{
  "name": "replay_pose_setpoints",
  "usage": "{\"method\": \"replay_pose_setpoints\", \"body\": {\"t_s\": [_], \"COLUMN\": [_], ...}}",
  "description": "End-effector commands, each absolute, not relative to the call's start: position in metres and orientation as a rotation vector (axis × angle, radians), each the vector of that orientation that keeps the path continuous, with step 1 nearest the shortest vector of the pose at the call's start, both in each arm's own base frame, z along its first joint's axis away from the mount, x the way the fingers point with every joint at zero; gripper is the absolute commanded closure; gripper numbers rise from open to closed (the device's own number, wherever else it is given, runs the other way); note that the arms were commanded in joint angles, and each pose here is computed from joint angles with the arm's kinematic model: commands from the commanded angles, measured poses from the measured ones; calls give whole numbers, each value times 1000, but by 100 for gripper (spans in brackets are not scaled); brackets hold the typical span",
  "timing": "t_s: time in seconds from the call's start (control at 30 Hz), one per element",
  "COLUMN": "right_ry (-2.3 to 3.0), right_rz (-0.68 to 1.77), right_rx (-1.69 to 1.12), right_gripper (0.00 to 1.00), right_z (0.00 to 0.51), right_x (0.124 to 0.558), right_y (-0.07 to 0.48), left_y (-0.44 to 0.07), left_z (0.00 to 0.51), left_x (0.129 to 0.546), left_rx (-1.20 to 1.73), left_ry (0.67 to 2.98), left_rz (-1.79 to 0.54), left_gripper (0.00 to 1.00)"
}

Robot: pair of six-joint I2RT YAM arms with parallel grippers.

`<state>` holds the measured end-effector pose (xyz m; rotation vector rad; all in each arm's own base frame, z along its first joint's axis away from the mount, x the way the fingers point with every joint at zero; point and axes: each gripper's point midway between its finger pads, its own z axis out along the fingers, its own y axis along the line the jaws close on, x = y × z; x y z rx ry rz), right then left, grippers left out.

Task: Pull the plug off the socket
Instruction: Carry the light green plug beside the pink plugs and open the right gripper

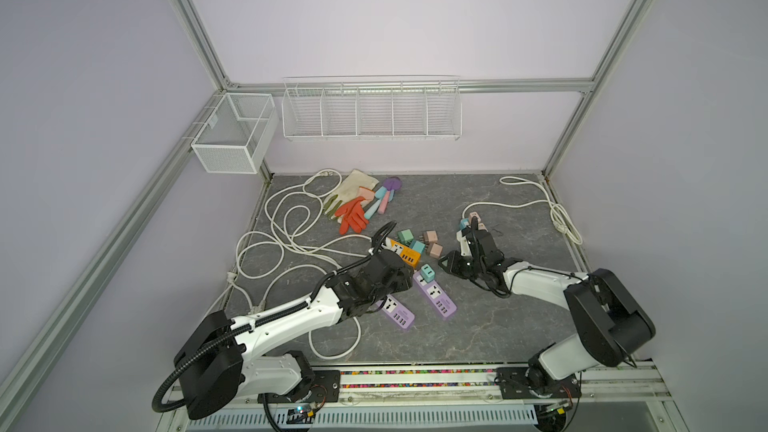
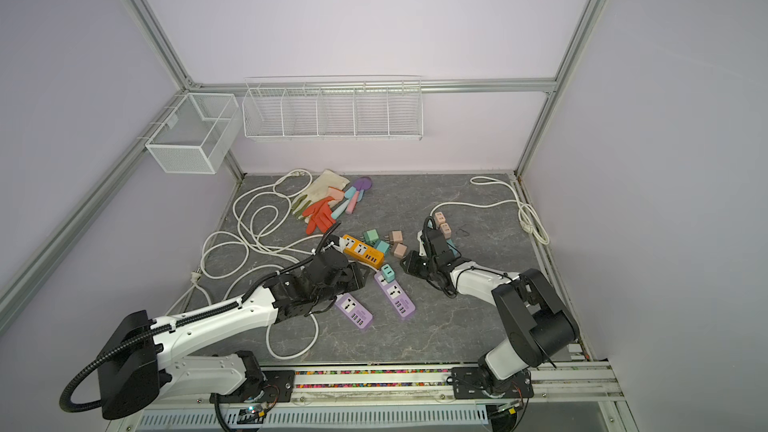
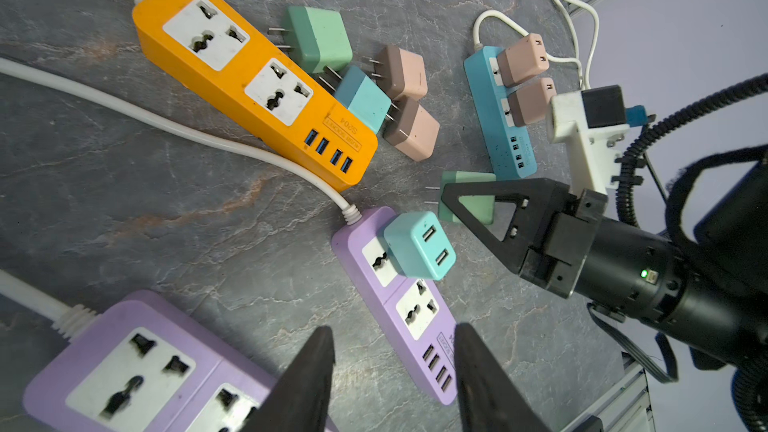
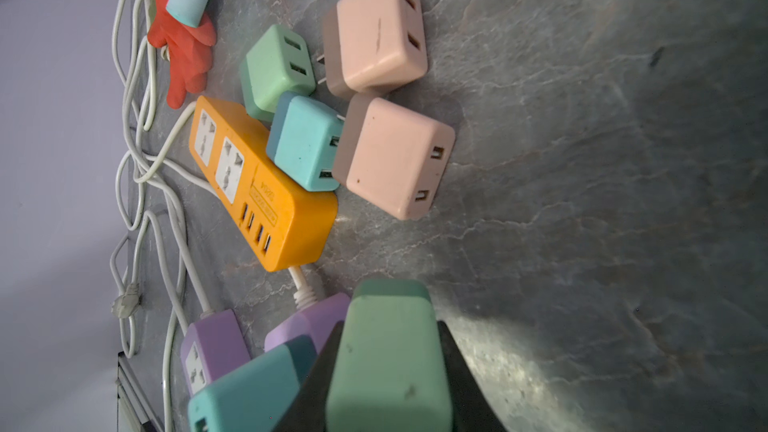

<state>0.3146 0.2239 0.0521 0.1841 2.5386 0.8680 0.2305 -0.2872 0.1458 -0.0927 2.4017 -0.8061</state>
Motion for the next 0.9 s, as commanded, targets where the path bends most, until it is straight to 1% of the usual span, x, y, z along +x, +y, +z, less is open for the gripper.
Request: {"method": "replay_pose_setpoints", "body": {"t_s": [0.0,0.3,0.47,0.53,0.63,0.87], "right_ry": [2511,2565,2571,2581,2580,2578], "right_rz": [862,835,805,811,820,720], "right_rx": [223,254,250,252,245,209], "right_gripper": [72,65,53,45,41,30], "right_z": [48,19,16,15,19,36], "right_x": [321,314,311,309,307,296], "right_y": [225,221,215,214,213,194], "left_y": [-278,-271,-270,-269,-270,-274], "left_z": [139,139,138,138,139,138], "left_x": [226,229,229,230,230,229], "left_rx": [-73,-109,-136,-145,-160,-190], "left_ry": [2425,2429,2419,2418,2417,2419], "left_rz": [-783,-776,-789,-786,-794,-834], "left_gripper": [50,50,50,49,49,49]}}
